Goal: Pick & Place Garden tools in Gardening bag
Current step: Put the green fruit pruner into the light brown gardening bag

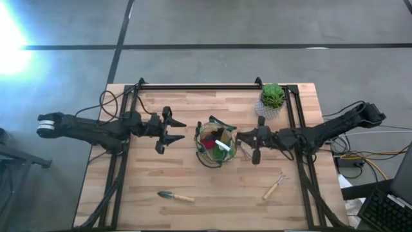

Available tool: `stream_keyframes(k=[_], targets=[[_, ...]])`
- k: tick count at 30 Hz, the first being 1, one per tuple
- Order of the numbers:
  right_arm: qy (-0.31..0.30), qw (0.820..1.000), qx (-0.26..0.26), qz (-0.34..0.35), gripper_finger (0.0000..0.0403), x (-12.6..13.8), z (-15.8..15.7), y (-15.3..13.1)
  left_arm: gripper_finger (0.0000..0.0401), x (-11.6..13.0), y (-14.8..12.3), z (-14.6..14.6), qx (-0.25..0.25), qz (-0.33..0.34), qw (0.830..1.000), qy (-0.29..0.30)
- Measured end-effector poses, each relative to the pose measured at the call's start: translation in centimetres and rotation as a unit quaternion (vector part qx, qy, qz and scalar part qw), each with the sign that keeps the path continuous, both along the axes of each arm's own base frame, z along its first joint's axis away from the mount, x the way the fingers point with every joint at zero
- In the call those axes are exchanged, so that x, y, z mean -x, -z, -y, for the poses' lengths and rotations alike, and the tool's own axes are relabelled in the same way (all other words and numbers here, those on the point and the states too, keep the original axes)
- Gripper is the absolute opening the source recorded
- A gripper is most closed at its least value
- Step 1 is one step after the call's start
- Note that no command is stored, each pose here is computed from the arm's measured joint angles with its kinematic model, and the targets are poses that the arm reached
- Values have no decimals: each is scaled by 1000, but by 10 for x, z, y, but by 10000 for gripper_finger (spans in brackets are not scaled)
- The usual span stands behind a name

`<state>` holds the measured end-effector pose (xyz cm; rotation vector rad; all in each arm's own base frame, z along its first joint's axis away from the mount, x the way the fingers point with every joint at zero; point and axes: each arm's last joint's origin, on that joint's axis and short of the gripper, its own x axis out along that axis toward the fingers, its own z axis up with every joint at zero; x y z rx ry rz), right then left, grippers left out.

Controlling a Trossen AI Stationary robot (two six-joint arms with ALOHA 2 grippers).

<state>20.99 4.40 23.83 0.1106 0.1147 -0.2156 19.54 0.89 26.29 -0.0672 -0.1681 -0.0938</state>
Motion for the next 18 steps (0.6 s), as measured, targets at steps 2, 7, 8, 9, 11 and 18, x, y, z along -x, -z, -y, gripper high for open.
stream_keyframes(k=[2, 7, 8, 9, 11, 18], targets=[[-1, 1000, -5, 1, 15, 0, 0, 0, 223, 0, 0, 0, 0, 0, 1000, 0], [0, 1000, -13, -5, 15, -1, 0, 4, 223, 0, 0, 0, 0, 0, 1000, 0], [0, 1000, -15, -10, 15, -2, 0, 7, 223, 0, 0, 0, 0, 0, 1000, 0], [1, 1000, -16, -15, 15, -4, -1, 9, 223, 0, 0, 0, 0, 0, 1000, 0], [1, 1000, -17, -19, 15, -8, -2, 13, 223, 0, 0, 0, 1, 0, 1000, 0], [8, 999, -25, -36, 15, -18, -3, 26, 223, 0, 0, 0, 1, 0, 1000, 0]])
